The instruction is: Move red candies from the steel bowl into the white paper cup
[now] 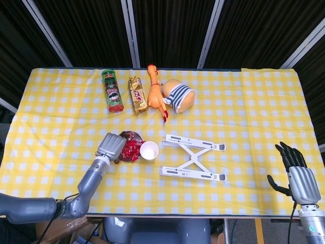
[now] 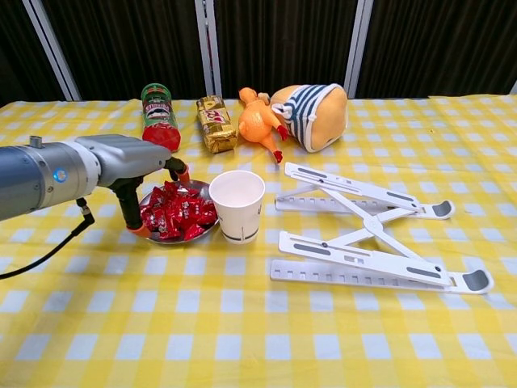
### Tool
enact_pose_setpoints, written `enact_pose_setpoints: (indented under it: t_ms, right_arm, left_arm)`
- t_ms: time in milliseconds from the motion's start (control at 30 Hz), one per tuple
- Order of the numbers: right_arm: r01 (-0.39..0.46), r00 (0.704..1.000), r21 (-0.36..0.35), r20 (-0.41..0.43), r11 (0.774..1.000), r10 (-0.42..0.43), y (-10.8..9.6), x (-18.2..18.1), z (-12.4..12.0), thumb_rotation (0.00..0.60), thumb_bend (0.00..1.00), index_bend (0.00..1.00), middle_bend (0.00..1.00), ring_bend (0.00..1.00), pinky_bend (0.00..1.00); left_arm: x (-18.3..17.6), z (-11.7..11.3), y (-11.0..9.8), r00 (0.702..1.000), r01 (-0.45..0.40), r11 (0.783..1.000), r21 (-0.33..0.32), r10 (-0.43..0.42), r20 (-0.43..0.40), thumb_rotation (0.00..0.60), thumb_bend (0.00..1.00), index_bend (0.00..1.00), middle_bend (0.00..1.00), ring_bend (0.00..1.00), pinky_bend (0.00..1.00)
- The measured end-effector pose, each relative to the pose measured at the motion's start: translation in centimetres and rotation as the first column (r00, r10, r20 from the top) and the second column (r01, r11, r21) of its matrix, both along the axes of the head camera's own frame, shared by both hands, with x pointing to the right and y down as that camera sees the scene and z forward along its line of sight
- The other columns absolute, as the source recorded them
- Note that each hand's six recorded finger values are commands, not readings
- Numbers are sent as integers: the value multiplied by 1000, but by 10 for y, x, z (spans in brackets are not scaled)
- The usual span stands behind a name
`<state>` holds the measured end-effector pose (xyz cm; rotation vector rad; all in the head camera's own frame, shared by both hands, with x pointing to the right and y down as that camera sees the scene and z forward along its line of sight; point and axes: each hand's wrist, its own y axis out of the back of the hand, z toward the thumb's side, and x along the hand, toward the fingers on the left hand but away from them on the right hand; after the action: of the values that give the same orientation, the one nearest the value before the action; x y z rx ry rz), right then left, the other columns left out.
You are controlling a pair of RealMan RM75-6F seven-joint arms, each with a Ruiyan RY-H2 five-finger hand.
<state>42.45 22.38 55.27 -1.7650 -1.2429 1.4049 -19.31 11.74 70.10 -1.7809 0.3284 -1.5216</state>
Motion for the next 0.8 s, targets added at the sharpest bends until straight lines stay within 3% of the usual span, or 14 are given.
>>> enact_pose_setpoints:
  t_ms: [567,800]
  right_arm:
    - [-3,1000,-3,9,1000,3,0,-1,-1,600,411,0,0,0,0]
    - [-6,1000,-4,11,1000,6,0,0,0,600,411,0,0,0,0]
  left_arm:
    - [11,17,-2,1000,8,1000,-2,-8,20,600,224,265,238,844,888]
    - [14,24,-2,1000,7,1000,0,-7,28,600,256,332,320,847,892]
